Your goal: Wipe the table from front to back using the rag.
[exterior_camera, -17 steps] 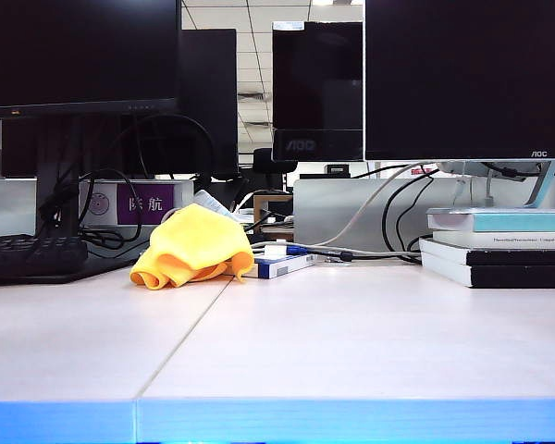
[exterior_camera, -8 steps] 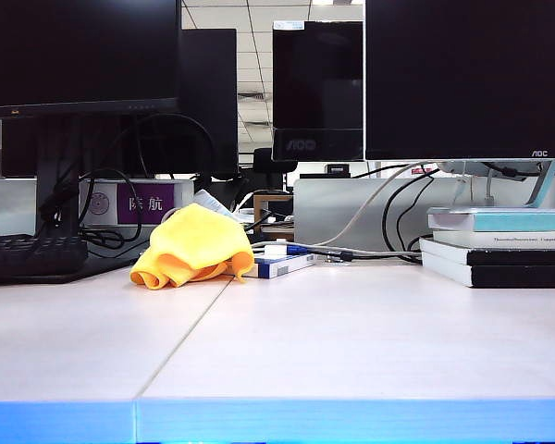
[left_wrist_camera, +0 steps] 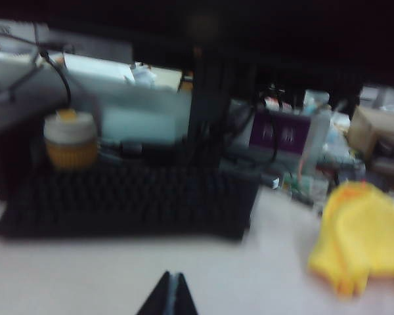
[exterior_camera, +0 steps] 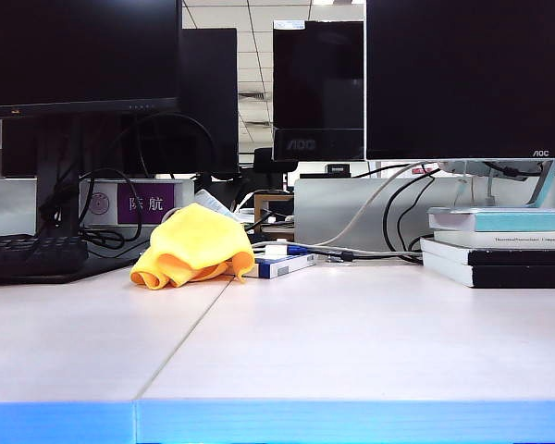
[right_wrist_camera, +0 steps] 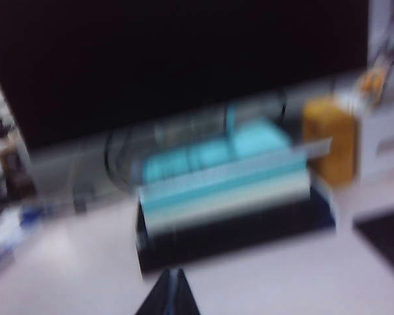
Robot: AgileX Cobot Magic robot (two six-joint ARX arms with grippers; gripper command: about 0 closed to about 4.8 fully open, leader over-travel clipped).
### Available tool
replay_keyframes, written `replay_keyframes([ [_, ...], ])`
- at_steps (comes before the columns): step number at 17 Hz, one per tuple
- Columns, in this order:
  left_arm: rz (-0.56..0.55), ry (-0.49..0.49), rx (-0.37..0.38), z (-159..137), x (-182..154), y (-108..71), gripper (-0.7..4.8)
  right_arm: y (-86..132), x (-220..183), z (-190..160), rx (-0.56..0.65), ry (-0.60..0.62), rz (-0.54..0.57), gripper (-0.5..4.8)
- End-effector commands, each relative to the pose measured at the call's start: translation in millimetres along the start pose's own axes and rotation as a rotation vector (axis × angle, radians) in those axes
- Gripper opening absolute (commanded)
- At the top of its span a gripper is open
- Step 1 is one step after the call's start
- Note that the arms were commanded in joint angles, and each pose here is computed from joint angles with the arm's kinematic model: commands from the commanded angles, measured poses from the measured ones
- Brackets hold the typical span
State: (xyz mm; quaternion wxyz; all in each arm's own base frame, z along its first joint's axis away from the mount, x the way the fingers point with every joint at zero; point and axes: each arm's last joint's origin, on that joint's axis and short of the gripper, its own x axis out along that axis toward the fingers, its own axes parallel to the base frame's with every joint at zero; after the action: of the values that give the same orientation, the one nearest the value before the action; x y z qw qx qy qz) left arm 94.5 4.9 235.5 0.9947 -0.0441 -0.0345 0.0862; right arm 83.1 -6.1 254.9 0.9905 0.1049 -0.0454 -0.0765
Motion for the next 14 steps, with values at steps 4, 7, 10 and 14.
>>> replay_keyframes([
  [4, -0.024, -0.006, 0.004, 86.8, 57.7, -18.0, -0.06, 36.1, 39.9, 105.4, -0.104, -0.005, 0.286, -0.01],
  [7, -0.083, 0.139, 0.048, 124.6, 110.8, -32.8, -0.06, 52.1, 72.4, 137.9, -0.128, 0.038, 0.438, -0.01],
  [10, -0.204, 0.191, 0.094, 146.8, 168.7, -54.9, -0.06, 69.9, 96.3, 154.2, -0.162, 0.131, 0.505, -0.01],
  [14, -0.324, 0.262, 0.191, 134.3, 214.1, -99.9, -0.06, 115.1, 106.0, 147.4, -0.247, 0.177, 0.684, -0.01],
])
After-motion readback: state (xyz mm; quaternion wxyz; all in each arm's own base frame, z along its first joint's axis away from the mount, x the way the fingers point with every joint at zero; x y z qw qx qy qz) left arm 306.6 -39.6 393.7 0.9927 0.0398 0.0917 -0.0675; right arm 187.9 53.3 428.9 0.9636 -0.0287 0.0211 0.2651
